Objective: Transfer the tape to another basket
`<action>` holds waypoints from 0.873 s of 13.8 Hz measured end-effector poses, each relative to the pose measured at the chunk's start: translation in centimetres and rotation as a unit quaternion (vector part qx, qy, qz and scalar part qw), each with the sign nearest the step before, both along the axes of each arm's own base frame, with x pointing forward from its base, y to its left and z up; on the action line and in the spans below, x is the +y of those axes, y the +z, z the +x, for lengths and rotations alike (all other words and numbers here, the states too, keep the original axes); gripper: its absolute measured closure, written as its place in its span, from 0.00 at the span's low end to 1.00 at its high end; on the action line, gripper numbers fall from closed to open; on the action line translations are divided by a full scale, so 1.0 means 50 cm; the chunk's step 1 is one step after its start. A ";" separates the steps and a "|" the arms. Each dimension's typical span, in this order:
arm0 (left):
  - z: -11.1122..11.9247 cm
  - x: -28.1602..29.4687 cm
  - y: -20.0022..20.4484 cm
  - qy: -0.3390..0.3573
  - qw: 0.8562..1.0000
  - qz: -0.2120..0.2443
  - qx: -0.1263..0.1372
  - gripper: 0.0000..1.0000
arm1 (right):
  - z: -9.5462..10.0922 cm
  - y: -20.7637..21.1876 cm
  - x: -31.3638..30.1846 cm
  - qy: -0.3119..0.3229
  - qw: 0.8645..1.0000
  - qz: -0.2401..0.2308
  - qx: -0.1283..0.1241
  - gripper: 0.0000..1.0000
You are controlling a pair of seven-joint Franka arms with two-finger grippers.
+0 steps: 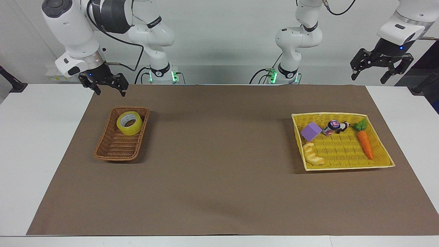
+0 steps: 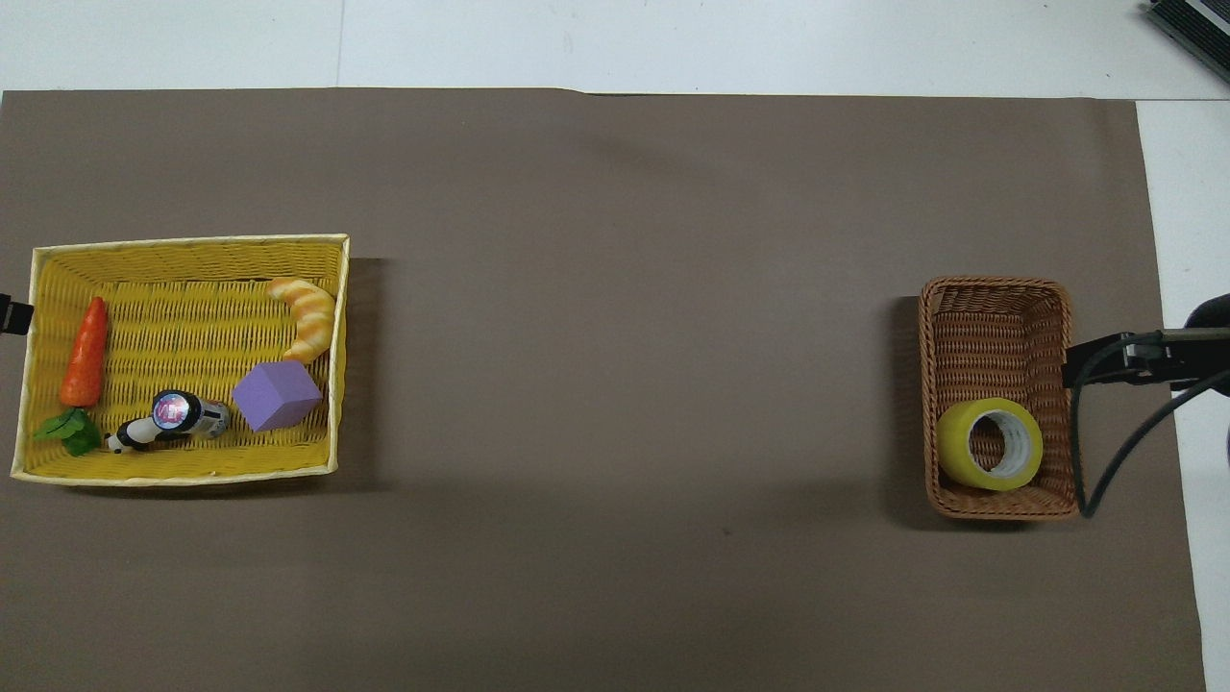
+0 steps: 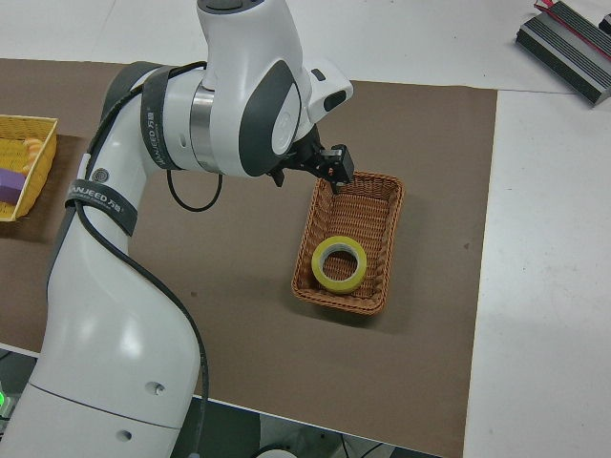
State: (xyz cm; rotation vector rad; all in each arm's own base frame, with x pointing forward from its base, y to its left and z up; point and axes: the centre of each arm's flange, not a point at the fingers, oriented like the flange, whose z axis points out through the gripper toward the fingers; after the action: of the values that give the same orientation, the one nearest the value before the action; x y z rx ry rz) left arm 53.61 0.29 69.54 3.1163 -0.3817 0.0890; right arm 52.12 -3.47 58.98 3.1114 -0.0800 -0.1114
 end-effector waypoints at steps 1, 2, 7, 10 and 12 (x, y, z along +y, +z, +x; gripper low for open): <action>0.000 0.000 0.000 0.000 1.000 0.000 0.000 0.00 | 0.002 0.018 0.008 0.001 1.000 0.006 -0.001 0.00; 0.000 0.000 0.000 0.000 1.000 0.000 0.000 0.00 | 0.007 0.036 0.014 0.003 1.000 0.008 -0.005 0.00; 0.000 0.000 0.000 0.000 1.000 0.000 0.000 0.00 | 0.046 0.035 0.033 0.012 1.000 0.011 -0.005 0.00; 0.000 0.000 0.000 0.000 1.000 0.000 0.000 0.00 | 0.048 0.034 0.042 0.016 1.000 0.011 -0.004 0.00; 0.000 0.000 0.000 0.000 1.000 0.000 0.000 0.00 | 0.048 0.034 0.042 0.016 1.000 0.011 -0.004 0.00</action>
State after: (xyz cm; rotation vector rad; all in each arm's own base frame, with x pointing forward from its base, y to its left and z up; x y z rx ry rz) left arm 53.61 0.29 69.54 3.1163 -0.3817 0.0890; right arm 54.52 -1.36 60.67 3.1336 -0.0295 -0.0988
